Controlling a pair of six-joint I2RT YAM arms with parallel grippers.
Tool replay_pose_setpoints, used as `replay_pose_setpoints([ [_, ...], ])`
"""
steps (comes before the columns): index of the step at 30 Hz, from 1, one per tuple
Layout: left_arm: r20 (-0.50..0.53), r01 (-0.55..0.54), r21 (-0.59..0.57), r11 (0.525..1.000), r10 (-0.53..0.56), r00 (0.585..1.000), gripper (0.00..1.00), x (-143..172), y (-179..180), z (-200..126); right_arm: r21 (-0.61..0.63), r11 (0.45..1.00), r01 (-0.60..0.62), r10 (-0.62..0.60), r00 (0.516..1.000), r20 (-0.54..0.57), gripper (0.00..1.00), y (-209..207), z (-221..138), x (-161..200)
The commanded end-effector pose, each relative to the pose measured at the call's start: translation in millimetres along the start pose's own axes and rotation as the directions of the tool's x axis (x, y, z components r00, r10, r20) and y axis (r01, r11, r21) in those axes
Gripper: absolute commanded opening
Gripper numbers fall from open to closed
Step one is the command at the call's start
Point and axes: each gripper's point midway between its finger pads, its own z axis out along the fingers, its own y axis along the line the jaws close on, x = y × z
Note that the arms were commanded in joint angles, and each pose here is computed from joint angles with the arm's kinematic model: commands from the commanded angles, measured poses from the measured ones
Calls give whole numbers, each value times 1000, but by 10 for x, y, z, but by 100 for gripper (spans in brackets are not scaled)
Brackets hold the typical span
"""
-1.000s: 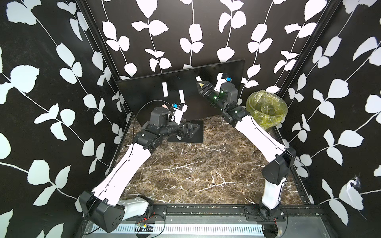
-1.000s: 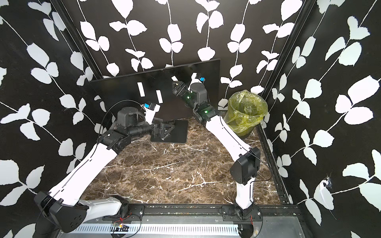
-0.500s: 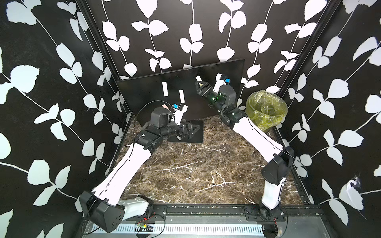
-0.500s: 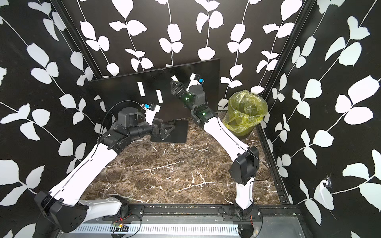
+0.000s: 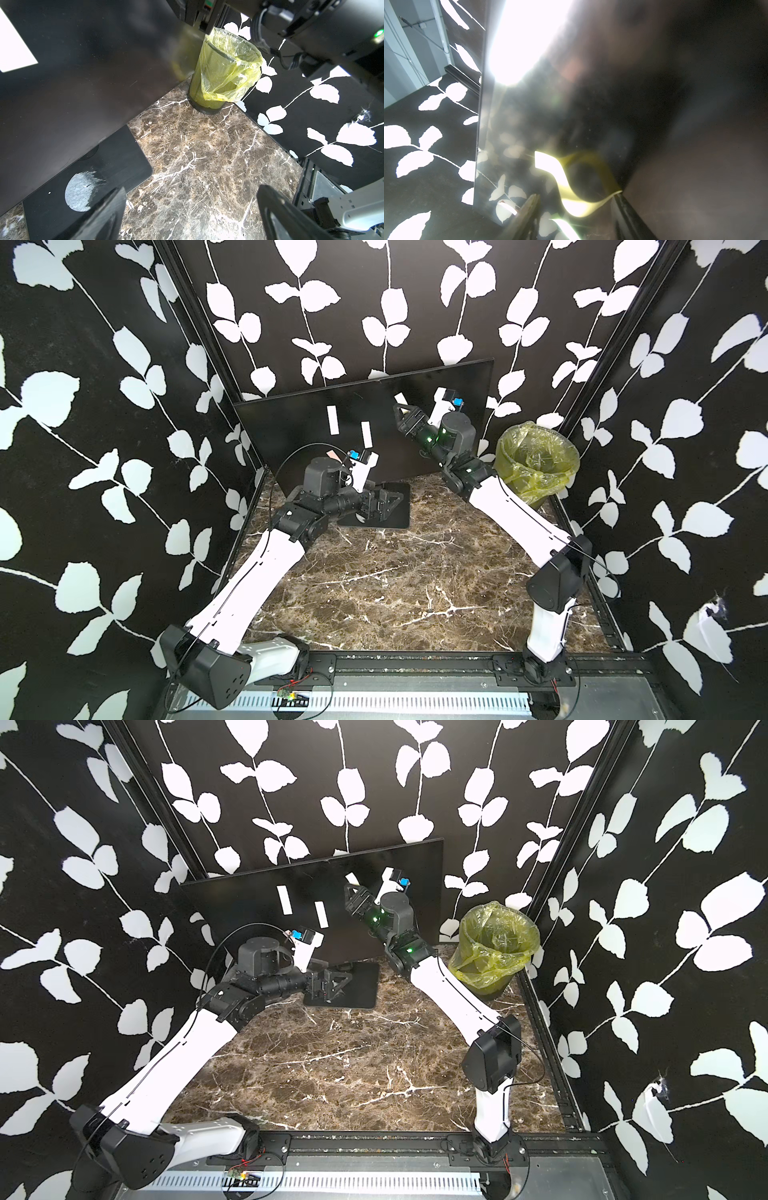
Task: Remove the sticky note from the monitor
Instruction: Tear off the sticky note from the monitor.
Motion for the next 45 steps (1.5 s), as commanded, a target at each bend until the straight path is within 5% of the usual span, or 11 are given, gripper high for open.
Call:
replay_pose_setpoints([
  [1, 36, -33, 12, 999, 33, 999, 99, -76, -78, -104, -54, 998, 18, -13, 996, 91, 52, 202, -70, -260],
  [10, 35, -39, 6, 999, 38, 999, 99, -73, -81, -131, -41, 999, 4, 0, 995, 102, 38, 164, -77, -299],
  [21, 29, -42, 4, 999, 42, 999, 99, -58, -77, -135, -53, 998, 12, -6, 993, 114, 1, 213, -124, -358],
  [37, 26, -37, 3, 999, 37, 999, 99, -40, -65, -111, -81, 996, 47, -35, 990, 135, 0, 384, -378, -461],
  [45, 28, -40, 0, 999, 40, 999, 99, -43, -69, -132, 107, 977, 186, -202, 966, 162, 0, 57, -935, -739],
])
